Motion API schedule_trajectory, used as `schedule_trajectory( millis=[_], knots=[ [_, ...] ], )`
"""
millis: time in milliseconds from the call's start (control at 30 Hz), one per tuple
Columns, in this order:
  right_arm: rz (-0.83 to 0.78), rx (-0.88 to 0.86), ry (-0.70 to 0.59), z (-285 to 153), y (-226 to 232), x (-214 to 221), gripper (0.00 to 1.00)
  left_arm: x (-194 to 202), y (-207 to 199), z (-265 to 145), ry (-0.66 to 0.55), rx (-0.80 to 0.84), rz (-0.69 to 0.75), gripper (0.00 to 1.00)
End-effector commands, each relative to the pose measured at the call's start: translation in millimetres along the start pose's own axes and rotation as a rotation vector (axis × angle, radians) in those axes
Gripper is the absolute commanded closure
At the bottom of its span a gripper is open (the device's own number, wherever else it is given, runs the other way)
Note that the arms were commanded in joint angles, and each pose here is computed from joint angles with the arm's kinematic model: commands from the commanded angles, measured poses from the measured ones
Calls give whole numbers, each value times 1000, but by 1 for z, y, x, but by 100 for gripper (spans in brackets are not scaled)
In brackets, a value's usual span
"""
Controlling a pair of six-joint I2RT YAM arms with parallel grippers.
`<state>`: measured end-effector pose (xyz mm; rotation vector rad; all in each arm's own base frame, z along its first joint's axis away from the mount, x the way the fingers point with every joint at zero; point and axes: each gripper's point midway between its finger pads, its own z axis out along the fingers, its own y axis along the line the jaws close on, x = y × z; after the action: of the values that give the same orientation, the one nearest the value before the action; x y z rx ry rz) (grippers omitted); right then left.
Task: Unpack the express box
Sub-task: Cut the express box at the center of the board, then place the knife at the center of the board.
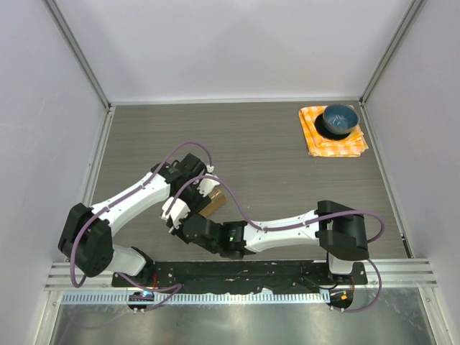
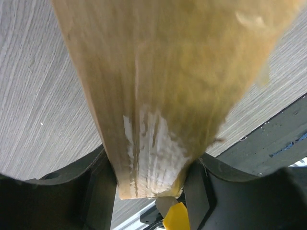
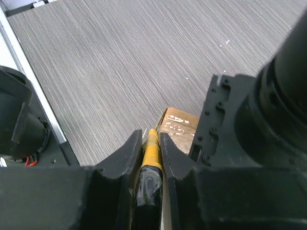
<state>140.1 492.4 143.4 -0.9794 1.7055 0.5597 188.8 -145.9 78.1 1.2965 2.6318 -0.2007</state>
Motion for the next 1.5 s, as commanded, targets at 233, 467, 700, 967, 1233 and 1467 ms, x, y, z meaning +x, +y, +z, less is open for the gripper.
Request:
schedule_trajectory(
  millis=[233,467,700,967,1233,1467],
  knots=[
    [0,47,195,-48,-48,5,99,-17,0,-18,-43,-27,116,46],
    [140,113,94,-101,-77,-16,99,-8,7,-14,2,-57,150,47],
    [231,148,-150,-137,-102,-70,99,0,-1,-5,77,6,137,48],
    [422,411,-95,-162,-167,-14,99,-5,-3,-30,45,2,152,38],
    [777,416,-119,-163,-222,41,95,-16,-17,-53,-25,66,134,27],
    [974,329,-154,-150,-237,60,71,-28,-21,-48,-53,88,122,30]
  ],
)
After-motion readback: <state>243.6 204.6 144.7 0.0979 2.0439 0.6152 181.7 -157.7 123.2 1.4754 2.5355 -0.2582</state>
